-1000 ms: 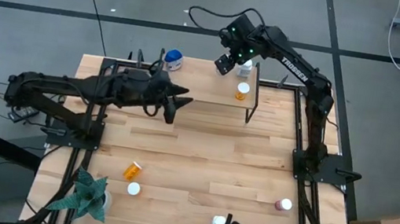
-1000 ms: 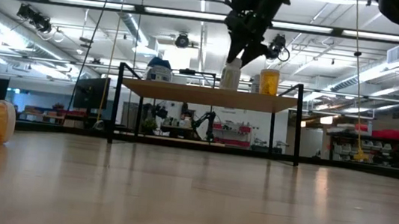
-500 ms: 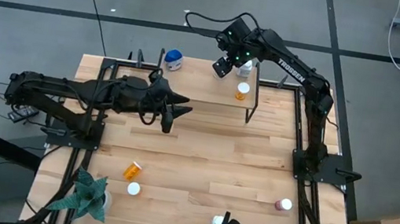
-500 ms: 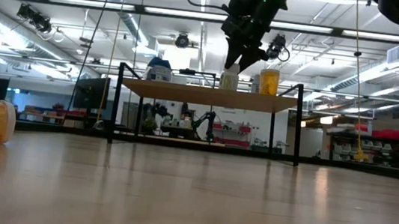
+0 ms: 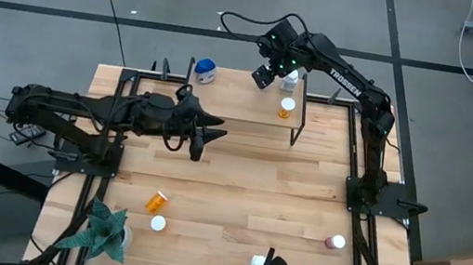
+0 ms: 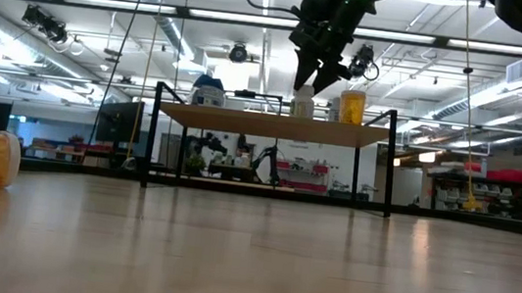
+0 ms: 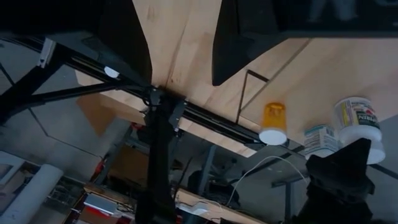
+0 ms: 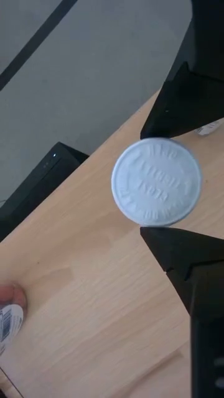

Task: Pick and place medicine bottles onto shelf by color
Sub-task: Put the top white medicine bottle on the shelf, then put the bottom orange pill bottle on the shelf

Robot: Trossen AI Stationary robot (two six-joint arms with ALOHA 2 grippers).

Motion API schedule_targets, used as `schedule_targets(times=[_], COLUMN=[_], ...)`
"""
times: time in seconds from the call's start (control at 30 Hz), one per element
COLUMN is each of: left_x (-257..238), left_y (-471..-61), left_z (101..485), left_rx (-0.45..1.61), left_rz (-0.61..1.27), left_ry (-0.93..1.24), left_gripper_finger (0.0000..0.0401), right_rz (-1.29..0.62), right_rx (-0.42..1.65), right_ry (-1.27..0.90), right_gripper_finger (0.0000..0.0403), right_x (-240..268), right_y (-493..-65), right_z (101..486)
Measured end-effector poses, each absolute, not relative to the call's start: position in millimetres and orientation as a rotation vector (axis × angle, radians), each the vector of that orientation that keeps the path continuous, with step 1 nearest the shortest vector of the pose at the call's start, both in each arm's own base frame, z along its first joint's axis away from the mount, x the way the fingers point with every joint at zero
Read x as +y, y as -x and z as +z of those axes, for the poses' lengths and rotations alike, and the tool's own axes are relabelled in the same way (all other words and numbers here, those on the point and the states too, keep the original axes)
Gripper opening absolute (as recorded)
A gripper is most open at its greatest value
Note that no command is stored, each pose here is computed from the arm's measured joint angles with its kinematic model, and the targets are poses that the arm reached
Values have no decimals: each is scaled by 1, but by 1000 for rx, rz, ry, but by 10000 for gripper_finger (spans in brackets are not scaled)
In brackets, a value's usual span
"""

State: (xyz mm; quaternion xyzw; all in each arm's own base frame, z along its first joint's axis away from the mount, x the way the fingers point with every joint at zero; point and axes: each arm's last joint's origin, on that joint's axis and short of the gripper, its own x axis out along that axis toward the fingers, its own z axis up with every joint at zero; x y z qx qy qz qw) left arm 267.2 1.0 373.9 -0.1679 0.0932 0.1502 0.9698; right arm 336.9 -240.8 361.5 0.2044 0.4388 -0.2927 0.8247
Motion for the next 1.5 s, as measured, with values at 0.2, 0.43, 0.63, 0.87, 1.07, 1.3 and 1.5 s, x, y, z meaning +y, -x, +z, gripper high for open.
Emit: schedule_targets(times=[0.2, 0.43, 0.63, 0.87, 1.07, 1.3, 1.5], left_x=[1, -2, -2, -4, -11, -7, -9], left_y=[-267, -267, -267, -267, -258, -235, -212], left_z=[374, 373, 373, 373, 376, 386, 386], left_rx=[190, 194, 194, 197, 213, 235, 336], left_rz=[306, 294, 293, 286, 258, 178, 111], left_ry=[339, 338, 338, 343, 331, 394, 413], left_gripper_finger=[172, 173, 174, 173, 173, 167, 159], right_rz=[-624, -629, -621, -569, -575, -541, -469], right_rx=[904, 854, 855, 869, 908, 905, 937], right_ry=[-427, -417, -444, -463, -433, -426, -409], right_gripper_finger=[246, 246, 246, 246, 246, 246, 246], right_x=[-243, -245, -242, -227, -212, -186, -151], right_y=[-339, -342, -343, -350, -347, -349, -361], right_z=[363, 366, 365, 367, 383, 402, 404])
